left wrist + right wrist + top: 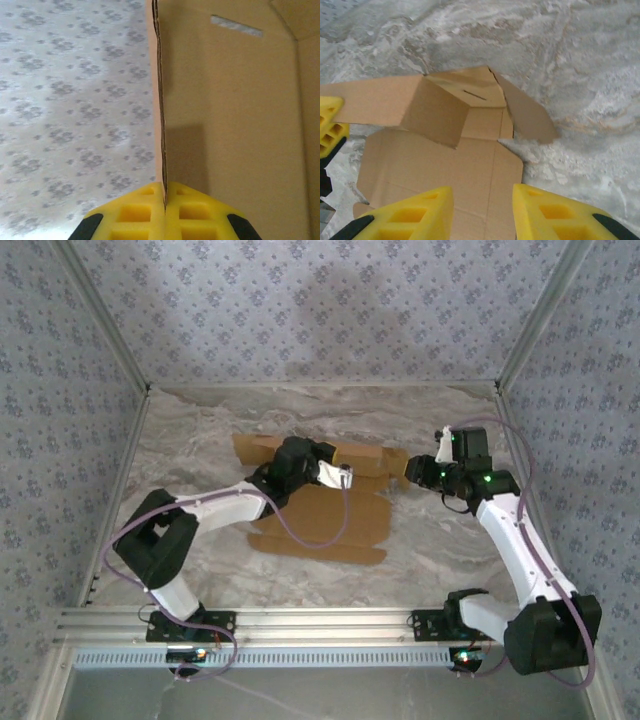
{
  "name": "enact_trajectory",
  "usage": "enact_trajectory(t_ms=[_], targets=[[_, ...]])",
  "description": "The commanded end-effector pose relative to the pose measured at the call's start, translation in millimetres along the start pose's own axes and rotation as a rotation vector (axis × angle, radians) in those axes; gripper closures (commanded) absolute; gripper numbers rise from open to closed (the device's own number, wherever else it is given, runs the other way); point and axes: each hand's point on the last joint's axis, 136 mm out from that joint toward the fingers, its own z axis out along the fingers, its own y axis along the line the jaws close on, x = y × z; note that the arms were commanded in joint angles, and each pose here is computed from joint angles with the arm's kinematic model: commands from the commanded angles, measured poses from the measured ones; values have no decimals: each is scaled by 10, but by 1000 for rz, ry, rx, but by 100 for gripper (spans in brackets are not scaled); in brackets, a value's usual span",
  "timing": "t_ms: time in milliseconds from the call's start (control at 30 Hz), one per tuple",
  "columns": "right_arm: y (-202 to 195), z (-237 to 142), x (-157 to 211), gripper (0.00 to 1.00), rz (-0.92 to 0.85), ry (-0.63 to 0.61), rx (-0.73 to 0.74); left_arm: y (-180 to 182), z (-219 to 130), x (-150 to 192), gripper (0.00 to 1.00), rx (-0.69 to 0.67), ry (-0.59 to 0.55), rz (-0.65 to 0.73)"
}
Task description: Fold the paper box
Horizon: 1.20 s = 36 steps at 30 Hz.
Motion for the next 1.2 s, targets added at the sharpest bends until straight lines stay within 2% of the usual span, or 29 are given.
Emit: enact_trajectory(t_ms=[0, 133, 300, 400, 467, 533, 667, 800, 933, 1167], targets=[[-106, 30, 47, 59, 81, 34, 37, -234, 92, -17, 100, -65, 37, 69], [-229, 107, -24, 51, 196, -10, 30, -286, 118, -88, 100, -121, 47, 133], [-281, 55, -329, 46, 291, -98, -62, -406, 87, -122, 100, -94, 41, 147], [-517, 47, -505, 46, 381, -169, 7, -466, 65, -126, 100, -74, 31, 142], [-650, 161, -614, 46, 414, -175, 32, -472, 55, -133, 100, -68, 25, 139], [-691, 361, -676, 47, 422, -122, 31, -464, 49, -141, 100, -65, 21, 135], [-706, 877, -615, 51, 428, 66, 2, -459, 43, -139, 100, -54, 20, 129], [-442, 1197, -380, 54, 383, 222, -76, -473, 83, -118, 100, -53, 31, 126], [-172, 1200, -170, 55, 338, 273, -121, -495, 111, -112, 100, -51, 39, 127], [-36, 1007, -35, 55, 420, 266, -171, -479, 136, -87, 100, -53, 56, 114]])
